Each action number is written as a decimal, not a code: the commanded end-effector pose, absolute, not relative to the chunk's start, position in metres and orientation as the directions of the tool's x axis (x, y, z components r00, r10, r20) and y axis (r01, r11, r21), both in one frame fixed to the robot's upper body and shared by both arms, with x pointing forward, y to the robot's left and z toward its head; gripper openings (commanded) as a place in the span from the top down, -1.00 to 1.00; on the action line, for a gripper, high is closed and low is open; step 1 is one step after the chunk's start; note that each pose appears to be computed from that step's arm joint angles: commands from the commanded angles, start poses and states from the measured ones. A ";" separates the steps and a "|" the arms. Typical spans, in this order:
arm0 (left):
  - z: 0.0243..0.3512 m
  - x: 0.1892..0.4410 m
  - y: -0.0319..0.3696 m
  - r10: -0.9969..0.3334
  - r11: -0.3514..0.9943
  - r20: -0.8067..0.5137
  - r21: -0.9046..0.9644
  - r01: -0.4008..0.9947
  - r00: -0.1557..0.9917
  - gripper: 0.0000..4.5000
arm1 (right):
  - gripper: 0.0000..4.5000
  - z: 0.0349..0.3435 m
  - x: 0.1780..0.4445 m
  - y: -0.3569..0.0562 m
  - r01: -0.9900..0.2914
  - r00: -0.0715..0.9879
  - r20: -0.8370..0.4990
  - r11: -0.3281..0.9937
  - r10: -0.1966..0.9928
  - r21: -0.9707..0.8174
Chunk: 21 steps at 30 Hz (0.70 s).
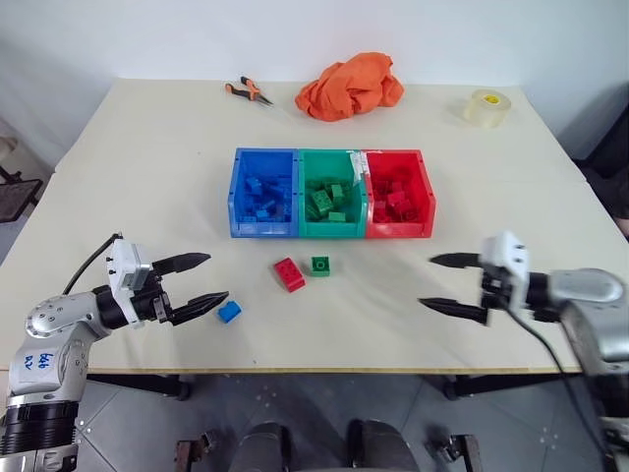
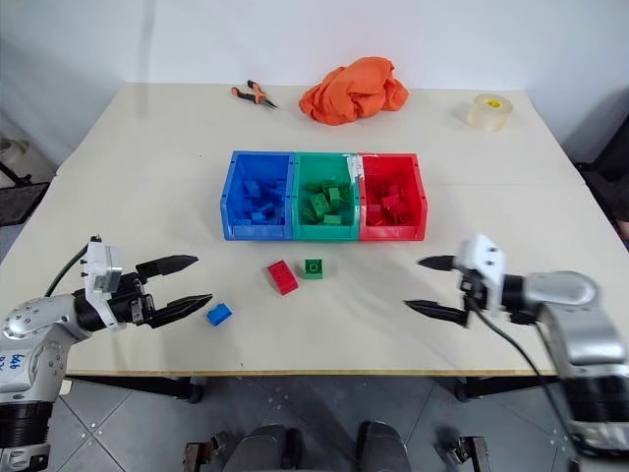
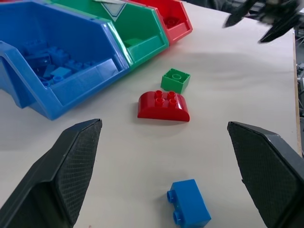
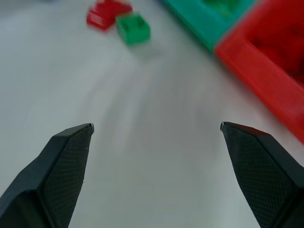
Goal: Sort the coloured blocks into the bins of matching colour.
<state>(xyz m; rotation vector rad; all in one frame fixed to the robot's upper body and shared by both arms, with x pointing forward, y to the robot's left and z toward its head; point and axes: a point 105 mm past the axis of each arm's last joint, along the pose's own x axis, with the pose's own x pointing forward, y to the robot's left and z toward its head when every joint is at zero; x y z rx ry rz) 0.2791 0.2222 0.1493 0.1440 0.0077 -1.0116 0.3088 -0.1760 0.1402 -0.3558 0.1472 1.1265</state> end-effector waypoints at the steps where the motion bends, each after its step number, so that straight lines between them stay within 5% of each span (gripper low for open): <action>1: 0.161 0.274 0.219 -0.855 0.506 -0.038 0.158 0.848 0.518 -1.00 | -0.99 0.135 0.323 -0.149 -0.901 0.422 -0.278 0.364 0.863 -0.237; 21: 0.158 0.259 0.212 -0.840 0.533 -0.019 0.154 0.832 0.542 -1.00 | -0.99 0.104 0.374 -0.047 -0.928 0.325 -0.239 0.259 0.915 -0.268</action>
